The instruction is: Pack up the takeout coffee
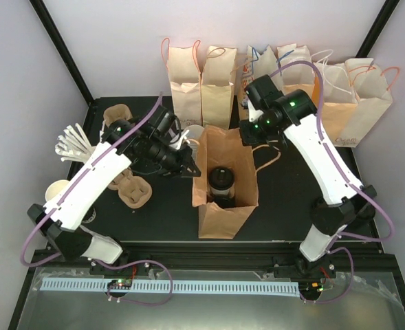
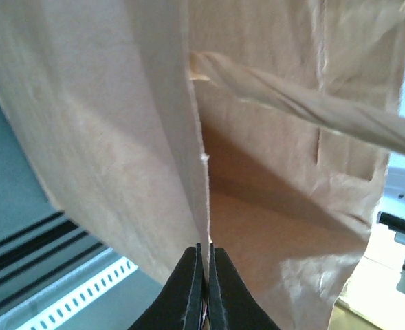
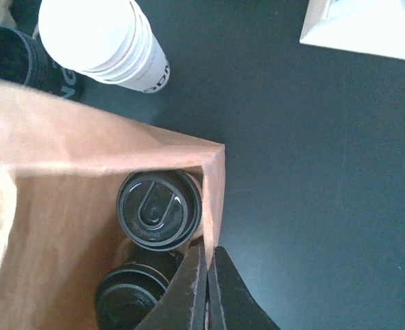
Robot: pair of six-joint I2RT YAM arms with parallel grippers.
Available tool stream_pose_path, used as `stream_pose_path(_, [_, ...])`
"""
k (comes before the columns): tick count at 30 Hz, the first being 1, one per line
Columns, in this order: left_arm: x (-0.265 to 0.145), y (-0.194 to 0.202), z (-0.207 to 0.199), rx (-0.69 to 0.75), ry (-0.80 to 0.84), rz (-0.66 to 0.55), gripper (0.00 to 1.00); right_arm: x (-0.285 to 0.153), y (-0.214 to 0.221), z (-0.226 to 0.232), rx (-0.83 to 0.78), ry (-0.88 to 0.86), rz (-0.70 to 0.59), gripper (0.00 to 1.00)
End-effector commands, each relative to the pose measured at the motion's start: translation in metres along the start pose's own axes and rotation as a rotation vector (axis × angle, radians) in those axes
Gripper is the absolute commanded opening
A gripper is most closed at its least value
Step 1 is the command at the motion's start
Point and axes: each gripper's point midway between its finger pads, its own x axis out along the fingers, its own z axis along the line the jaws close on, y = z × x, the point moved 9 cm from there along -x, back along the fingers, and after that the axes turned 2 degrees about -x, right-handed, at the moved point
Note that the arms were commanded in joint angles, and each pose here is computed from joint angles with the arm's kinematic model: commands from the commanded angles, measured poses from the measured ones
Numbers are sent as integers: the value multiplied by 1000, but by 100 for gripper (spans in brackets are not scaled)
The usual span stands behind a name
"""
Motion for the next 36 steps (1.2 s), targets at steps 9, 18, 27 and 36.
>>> stream_pose_path(9, [-31, -39, -53, 321, 30, -131, 1, -57, 114, -22, 181, -179, -267, 1])
stream_pose_path(18, [-8, -28, -61, 596, -18, -68, 1, -47, 175, -31, 165, -289, -306, 1])
stream_pose_path(27, [11, -9, -73, 753, -56, -44, 1, -42, 213, -33, 167, -486, -364, 1])
stream_pose_path(36, [33, 24, -88, 977, -164, -6, 2, -51, 216, -32, 70, -547, -476, 1])
